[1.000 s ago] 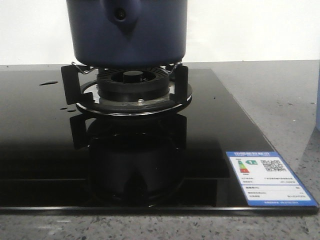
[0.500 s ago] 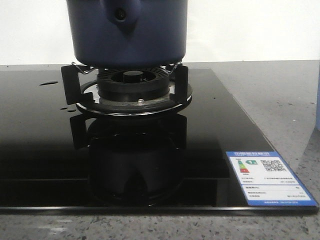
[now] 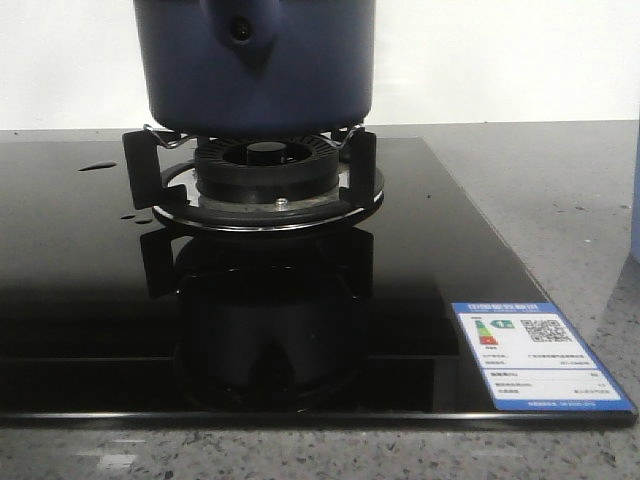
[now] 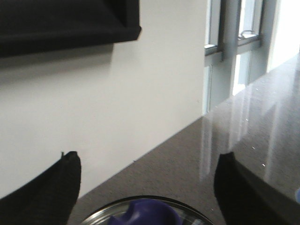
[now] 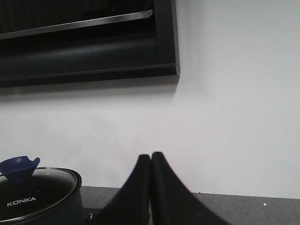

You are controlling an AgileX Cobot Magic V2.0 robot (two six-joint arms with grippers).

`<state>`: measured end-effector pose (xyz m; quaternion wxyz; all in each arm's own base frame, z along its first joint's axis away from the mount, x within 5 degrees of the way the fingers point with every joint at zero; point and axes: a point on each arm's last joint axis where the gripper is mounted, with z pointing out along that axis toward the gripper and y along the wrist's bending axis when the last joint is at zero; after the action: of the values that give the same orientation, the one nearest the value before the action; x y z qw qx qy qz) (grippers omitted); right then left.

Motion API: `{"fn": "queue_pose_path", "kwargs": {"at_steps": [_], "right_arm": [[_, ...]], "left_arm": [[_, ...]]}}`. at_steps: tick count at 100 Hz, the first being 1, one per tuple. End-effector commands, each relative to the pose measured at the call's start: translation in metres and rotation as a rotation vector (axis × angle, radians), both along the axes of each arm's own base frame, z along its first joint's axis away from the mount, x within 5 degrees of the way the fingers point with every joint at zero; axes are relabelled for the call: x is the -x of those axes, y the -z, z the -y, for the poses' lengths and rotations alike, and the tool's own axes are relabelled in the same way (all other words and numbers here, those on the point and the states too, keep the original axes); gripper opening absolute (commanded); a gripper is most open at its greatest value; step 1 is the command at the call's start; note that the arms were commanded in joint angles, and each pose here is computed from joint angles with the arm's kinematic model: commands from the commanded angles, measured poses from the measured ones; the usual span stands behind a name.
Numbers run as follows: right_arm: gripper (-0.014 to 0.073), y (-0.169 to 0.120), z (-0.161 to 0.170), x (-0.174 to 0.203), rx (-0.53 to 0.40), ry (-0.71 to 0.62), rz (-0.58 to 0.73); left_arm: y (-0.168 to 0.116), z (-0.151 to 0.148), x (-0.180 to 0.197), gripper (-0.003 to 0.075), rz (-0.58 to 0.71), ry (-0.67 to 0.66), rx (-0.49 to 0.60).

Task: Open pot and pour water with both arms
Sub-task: 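Lower the held lid onto the pot and release it with the left gripper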

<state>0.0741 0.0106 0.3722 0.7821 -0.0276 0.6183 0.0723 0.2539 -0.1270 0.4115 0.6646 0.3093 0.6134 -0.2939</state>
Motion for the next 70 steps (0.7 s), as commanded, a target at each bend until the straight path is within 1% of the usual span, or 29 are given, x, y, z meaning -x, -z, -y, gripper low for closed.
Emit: {"fn": "queue_pose_path", "kwargs": {"at_steps": [1,11,21,32,40,42,52,59,67,70], "right_arm": [[-0.0069,-0.015,0.003,0.003,0.025,0.037,0.074],[-0.0069,-0.011,0.001,0.003,0.051,0.019,0.034],[-0.0069,-0.005,-0.002,0.002,0.1,-0.006,-0.03],[-0.0067,0.004,-0.005,0.005,0.173,-0.036,-0.11],[-0.0067,0.01,-0.007,0.012,0.194,-0.066,-0.156],[-0.0067,0.011,-0.007,0.015,0.199,-0.074,-0.166],[-0.0067,0.015,-0.009,0.027,0.214,-0.103,-0.186],[-0.0067,0.017,-0.009,0.036,0.221,-0.114,-0.184],[-0.0067,0.018,-0.009,0.045,0.227,-0.122,-0.172],[-0.0067,0.018,-0.008,0.048,0.229,-0.123,-0.165]], "left_arm": [[-0.029,-0.017,0.028,0.044,0.068,-0.036,0.075],[-0.027,-0.034,0.05,0.0373,0.061,-0.11,0.1],[-0.014,-0.052,0.075,0.0272,0.039,-0.208,0.121],[0.002,-0.068,0.106,0.012,0.048,-0.327,0.128],[0.018,-0.076,0.126,-0.0003,0.051,-0.378,0.127],[0.022,-0.077,0.131,-0.0022,0.057,-0.385,0.125],[0.038,-0.08,0.151,-0.0019,0.092,-0.386,0.086],[0.05,-0.083,0.161,-0.0019,0.065,-0.392,0.125],[0.064,-0.09,0.169,-0.0019,0.008,-0.446,0.198],[0.071,-0.092,0.17,-0.0019,-0.009,-0.468,0.208]]}}
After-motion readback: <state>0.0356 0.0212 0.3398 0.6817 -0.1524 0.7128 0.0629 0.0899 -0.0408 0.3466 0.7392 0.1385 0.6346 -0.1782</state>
